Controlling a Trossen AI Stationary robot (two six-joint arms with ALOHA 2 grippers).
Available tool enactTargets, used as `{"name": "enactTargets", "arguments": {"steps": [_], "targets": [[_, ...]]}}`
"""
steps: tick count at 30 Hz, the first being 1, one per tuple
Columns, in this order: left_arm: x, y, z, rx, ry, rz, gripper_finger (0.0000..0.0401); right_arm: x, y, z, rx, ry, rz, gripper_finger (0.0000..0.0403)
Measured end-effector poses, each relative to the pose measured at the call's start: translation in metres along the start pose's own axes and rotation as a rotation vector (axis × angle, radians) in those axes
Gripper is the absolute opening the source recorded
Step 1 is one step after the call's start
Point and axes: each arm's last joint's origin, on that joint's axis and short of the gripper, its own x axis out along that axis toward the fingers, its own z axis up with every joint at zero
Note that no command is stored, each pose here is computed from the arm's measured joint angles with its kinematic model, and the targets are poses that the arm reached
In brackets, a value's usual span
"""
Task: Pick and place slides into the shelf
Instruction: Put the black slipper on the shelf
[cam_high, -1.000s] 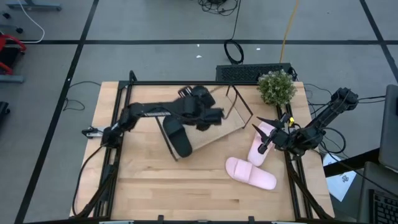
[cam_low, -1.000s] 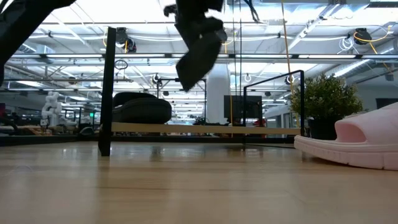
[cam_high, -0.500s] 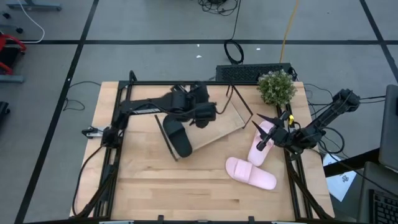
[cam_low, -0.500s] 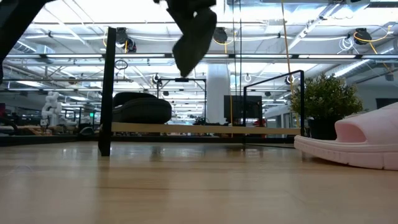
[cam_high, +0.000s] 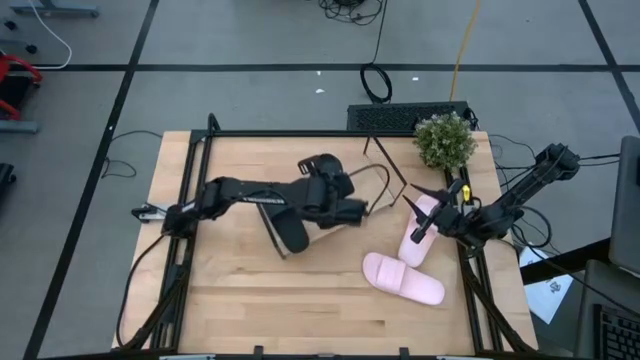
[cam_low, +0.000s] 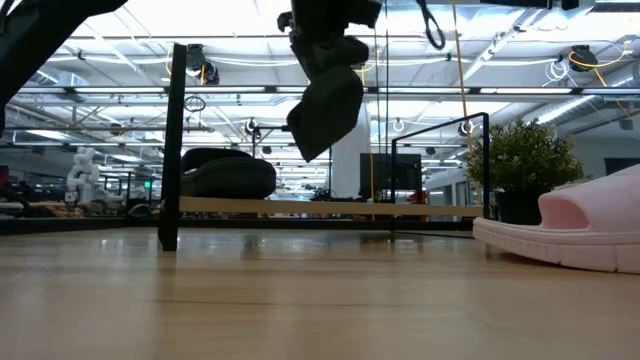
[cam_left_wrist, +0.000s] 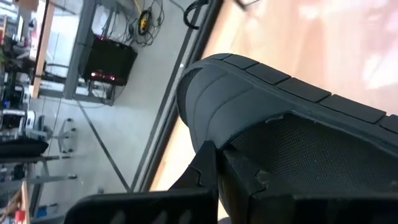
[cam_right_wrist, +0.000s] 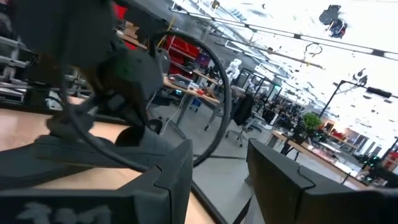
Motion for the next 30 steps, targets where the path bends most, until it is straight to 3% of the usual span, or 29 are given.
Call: {"name": "enactTargets", "arguments": {"steps": [6, 13, 17, 23, 30], "targets": [[-0.03, -0.022, -0.01, 0.064, -0.105, 0.058, 0.0, 0.0, 0.009, -0.01, 0.017, 0.027, 0.046, 0.0144], [-0.058, -0.042, -0.022, 0.111, -0.175, 0.049, 0.0, -0.002, 0.02, -0.01, 0.13, -0.105, 0.341, 0.0144], [-0.072, -0.051, -0.029, 0.132, -0.215, 0.052, 0.0, 0.002, 0.02, -0.011, 0.145, -0.098, 0.338, 0.0144], [-0.079, -0.056, -0.033, 0.145, -0.234, 0.049, 0.0, 0.014, 0.03, -0.025, 0.03, -0.025, 0.321, 0.0144], [-0.087, -0.052, -0.035, 0.132, -0.251, 0.038, 0.0, 0.026, 0.053, -0.045, -0.13, 0.007, 0.505, 0.0144]]}}
